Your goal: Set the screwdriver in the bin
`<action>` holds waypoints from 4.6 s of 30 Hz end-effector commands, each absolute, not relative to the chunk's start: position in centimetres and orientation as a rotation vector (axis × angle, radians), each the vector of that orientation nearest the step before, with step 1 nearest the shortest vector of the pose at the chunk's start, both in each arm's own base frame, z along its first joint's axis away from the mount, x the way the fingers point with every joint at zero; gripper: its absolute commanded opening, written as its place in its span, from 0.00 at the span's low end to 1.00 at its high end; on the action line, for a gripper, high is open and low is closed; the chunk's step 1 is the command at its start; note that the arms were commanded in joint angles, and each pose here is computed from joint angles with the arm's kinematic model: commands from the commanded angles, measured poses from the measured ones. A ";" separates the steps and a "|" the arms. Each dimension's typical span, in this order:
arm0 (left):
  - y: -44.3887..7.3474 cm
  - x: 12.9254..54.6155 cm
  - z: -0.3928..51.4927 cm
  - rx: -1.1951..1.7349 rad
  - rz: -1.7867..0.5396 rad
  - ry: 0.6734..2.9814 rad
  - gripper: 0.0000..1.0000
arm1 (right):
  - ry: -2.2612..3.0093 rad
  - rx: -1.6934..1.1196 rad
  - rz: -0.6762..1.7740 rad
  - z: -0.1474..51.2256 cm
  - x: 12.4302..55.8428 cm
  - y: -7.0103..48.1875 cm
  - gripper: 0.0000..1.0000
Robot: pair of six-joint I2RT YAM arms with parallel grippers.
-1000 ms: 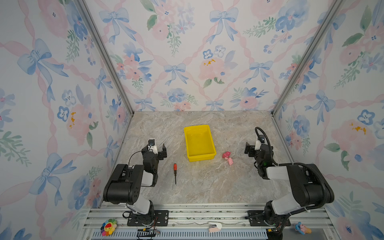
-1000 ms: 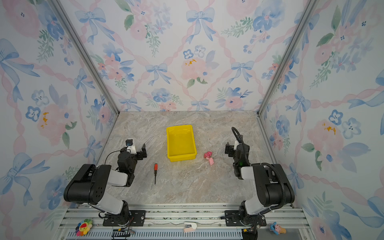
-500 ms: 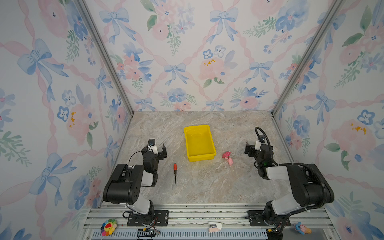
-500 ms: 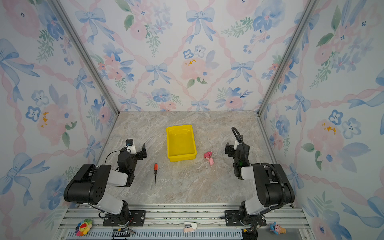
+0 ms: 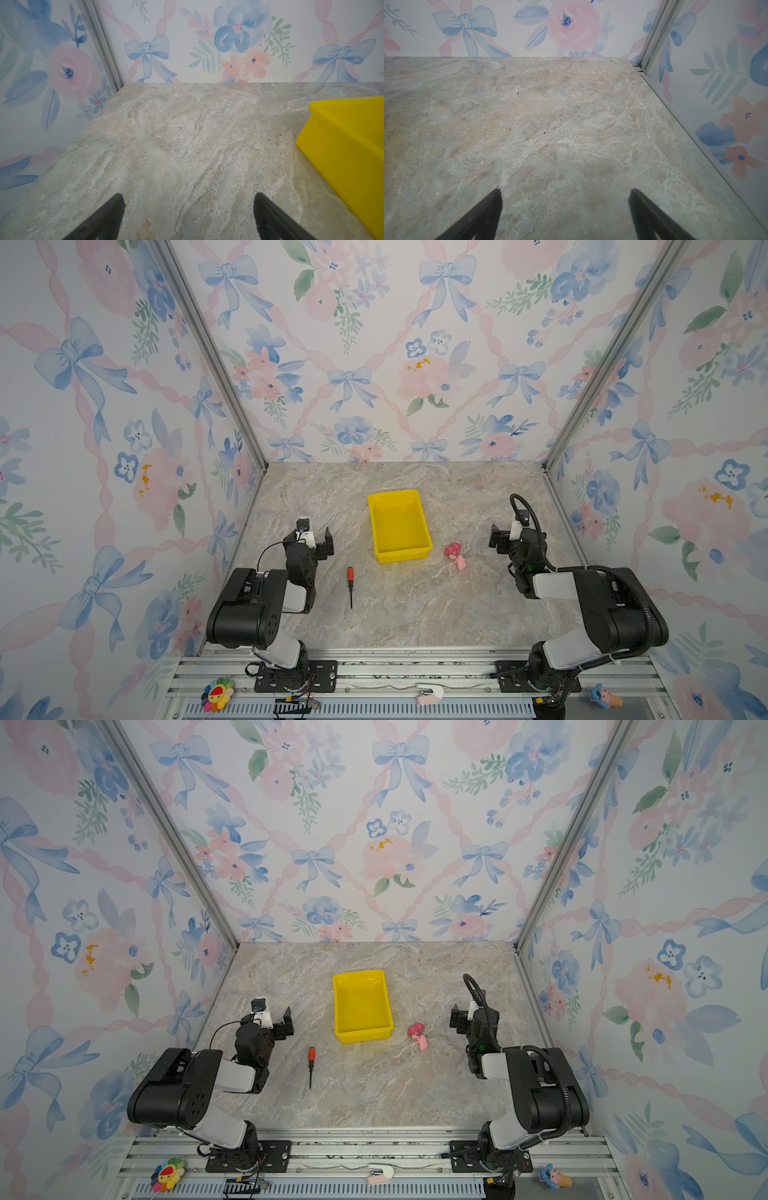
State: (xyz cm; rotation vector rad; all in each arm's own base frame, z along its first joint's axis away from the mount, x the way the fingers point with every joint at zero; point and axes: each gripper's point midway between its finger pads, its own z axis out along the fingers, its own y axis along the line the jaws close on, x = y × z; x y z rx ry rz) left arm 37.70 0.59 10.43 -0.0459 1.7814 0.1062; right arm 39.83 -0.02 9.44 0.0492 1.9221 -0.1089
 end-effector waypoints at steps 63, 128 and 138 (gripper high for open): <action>-5.5 33.9 7.9 -0.233 -0.233 2.668 0.97 | 2.353 0.022 -0.095 21.0 31.2 14.7 0.97; -11.4 30.6 7.9 -0.173 -0.082 2.750 0.00 | 2.340 -0.134 0.097 20.9 29.1 15.2 0.97; -14.3 35.4 15.6 -0.187 -0.256 2.587 0.00 | 2.336 -0.117 0.104 20.9 29.4 15.3 0.97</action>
